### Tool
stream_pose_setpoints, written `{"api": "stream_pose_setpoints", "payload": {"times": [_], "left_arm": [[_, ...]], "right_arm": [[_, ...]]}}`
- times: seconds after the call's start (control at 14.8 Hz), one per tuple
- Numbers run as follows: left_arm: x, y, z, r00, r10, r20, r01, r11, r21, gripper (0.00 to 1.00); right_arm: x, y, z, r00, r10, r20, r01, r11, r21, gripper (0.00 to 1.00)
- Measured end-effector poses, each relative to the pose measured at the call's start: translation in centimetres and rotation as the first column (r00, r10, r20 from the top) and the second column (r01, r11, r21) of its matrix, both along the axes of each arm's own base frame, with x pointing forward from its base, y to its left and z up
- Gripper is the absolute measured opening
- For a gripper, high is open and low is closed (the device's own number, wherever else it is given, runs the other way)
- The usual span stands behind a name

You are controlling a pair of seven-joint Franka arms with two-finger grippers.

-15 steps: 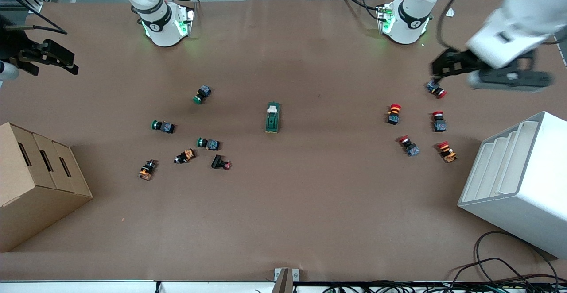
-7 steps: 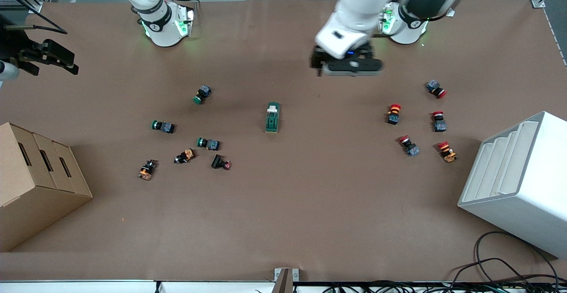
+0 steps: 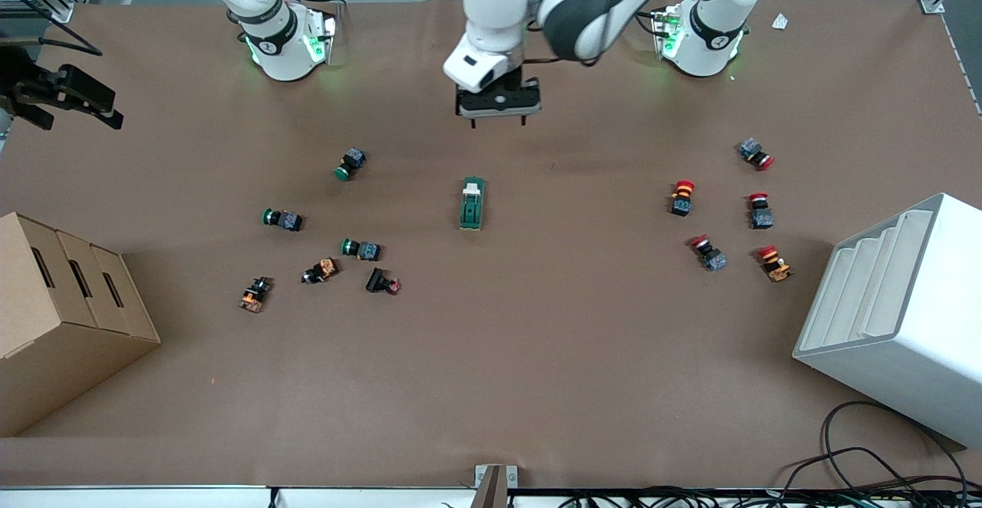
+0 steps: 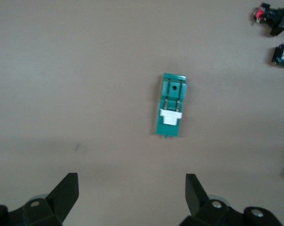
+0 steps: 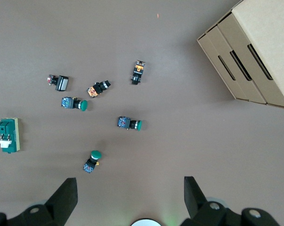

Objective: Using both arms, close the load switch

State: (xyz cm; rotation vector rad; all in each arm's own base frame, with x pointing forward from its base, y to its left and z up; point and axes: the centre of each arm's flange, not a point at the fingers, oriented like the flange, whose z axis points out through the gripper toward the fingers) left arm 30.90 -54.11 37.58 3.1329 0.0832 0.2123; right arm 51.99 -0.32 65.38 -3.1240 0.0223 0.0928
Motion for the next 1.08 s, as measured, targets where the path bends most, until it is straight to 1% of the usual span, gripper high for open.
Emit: {"api": "stream_pose_setpoints", "payload": {"times": [0.07, 0.14, 0.27, 0.34, 0.47, 0.54, 0.61, 0.74, 0.81, 0.95, 1.08], "left_arm": [[-1.6, -1.3, -1.8, 0.999, 0.003, 0.043, -0.004, 1.0, 0.012, 1.0], [-3.1, -2.4, -3.7, 0.995, 0.005, 0.1, -0.007, 1.0, 0.025, 1.0], [-5.9, -4.0, -7.6, 0.975, -0.003, 0.22, -0.005, 0.999, 0.036, 1.0], [-7.1, -4.6, -9.4, 0.964, -0.01, 0.266, 0.001, 0.999, 0.034, 1.0], [-9.0, -5.3, -12.1, 0.944, -0.034, 0.329, 0.026, 0.999, 0.028, 1.0], [-9.4, -5.5, -13.0, 0.933, -0.051, 0.357, 0.044, 0.999, 0.027, 1.0], [-9.6, -5.5, -13.8, 0.92, -0.065, 0.386, 0.06, 0.998, 0.025, 1.0], [-9.7, -5.2, -15.3, 0.892, -0.074, 0.447, 0.078, 0.997, 0.01, 1.0], [-9.7, -4.9, -16.2, 0.875, -0.074, 0.478, 0.082, 0.997, 0.002, 0.99], [-9.9, -3.9, -18.5, 0.835, -0.073, 0.545, 0.077, 0.997, 0.015, 0.99], [-10.7, -3.3, -20.7, 0.8, -0.058, 0.597, 0.06, 0.998, 0.017, 0.99]], "right_arm": [[0.7, 0.0, -1.1, 1.0, -0.001, -0.021, 0.001, 1.0, 0.0, 1.0], [1.7, -0.1, -2.7, 0.999, -0.001, -0.042, 0.001, 1.0, 0.0, 1.0], [4.2, -0.2, -6.3, 0.998, -0.004, -0.07, 0.004, 1.0, 0.0, 1.0], [5.4, -0.3, -8.3, 0.996, -0.005, -0.087, 0.005, 1.0, 0.0, 1.0], [6.9, -0.2, -11.2, 0.993, -0.007, -0.116, 0.007, 1.0, 0.003, 1.0], [7.1, 0.1, -11.9, 0.992, -0.022, -0.128, 0.024, 1.0, 0.013, 1.0], [7.2, 0.6, -12.2, 0.989, -0.065, -0.135, 0.07, 0.997, 0.031, 1.0], [7.3, 2.9, -12.8, 0.972, -0.182, -0.147, 0.193, 0.979, 0.062, 1.0], [7.3, 4.7, -13.4, 0.96, -0.237, -0.15, 0.249, 0.966, 0.068, 1.0], [7.1, 9.6, -15.3, 0.927, -0.342, -0.156, 0.356, 0.932, 0.068, 1.0], [6.2, 14.8, -17.4, 0.892, -0.421, -0.164, 0.435, 0.898, 0.061, 1.0]]}}
